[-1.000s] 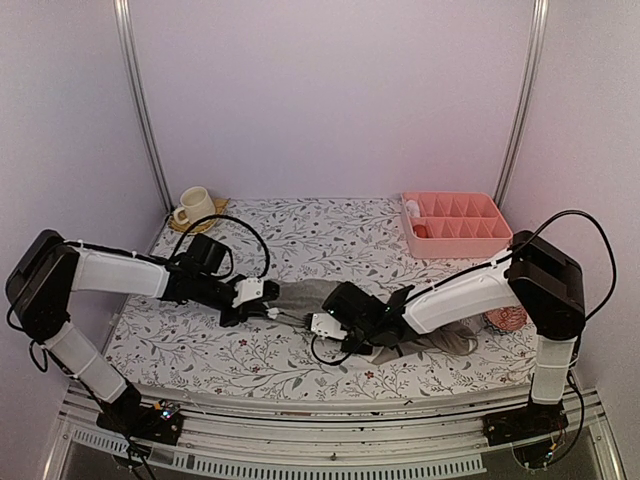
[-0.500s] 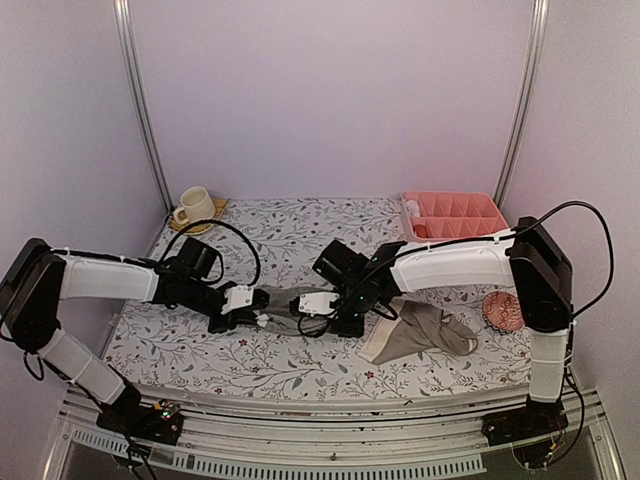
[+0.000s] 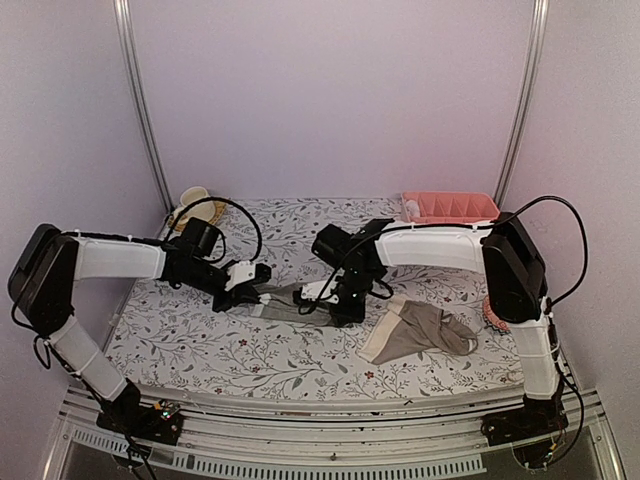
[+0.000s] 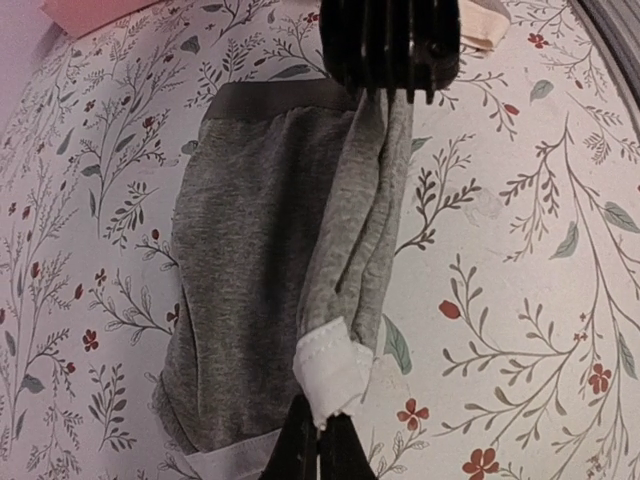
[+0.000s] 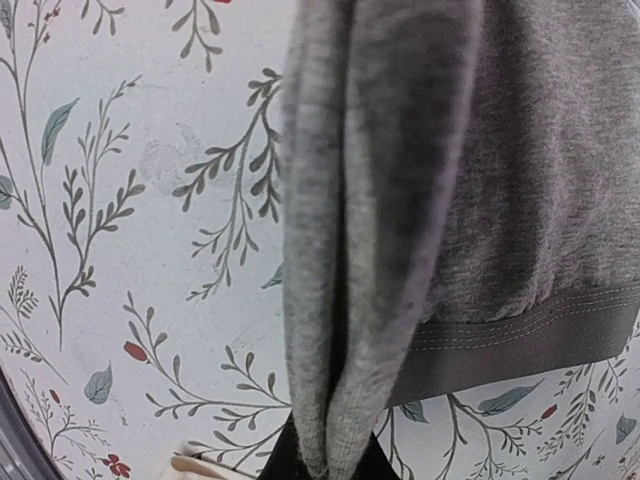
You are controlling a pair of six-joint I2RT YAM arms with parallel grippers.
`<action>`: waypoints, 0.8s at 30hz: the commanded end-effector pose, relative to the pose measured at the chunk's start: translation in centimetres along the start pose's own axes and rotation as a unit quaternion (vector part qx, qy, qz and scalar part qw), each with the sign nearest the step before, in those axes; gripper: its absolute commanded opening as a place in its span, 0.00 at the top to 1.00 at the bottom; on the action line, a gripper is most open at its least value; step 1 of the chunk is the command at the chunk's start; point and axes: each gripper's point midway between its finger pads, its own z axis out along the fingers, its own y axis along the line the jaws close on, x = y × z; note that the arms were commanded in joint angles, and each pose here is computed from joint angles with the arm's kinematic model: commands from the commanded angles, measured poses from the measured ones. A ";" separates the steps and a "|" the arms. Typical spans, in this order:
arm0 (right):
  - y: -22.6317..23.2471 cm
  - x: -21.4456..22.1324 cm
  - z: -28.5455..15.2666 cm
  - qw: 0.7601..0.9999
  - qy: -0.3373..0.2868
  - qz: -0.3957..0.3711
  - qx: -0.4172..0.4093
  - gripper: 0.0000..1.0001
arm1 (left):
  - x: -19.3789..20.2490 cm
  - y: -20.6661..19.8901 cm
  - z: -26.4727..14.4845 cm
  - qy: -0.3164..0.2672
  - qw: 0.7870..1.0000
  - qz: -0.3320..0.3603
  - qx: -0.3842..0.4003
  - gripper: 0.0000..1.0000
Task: Roll the underwear
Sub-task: Pick up the underwear from the center of the board, then fold the underwear at the center of the board.
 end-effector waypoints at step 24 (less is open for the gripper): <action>-2.5 -0.6 -0.7 0.999 -0.010 -0.001 -0.032 0.64 | 2.5 2.2 0.3 0.020 0.997 -0.072 -0.014 1.00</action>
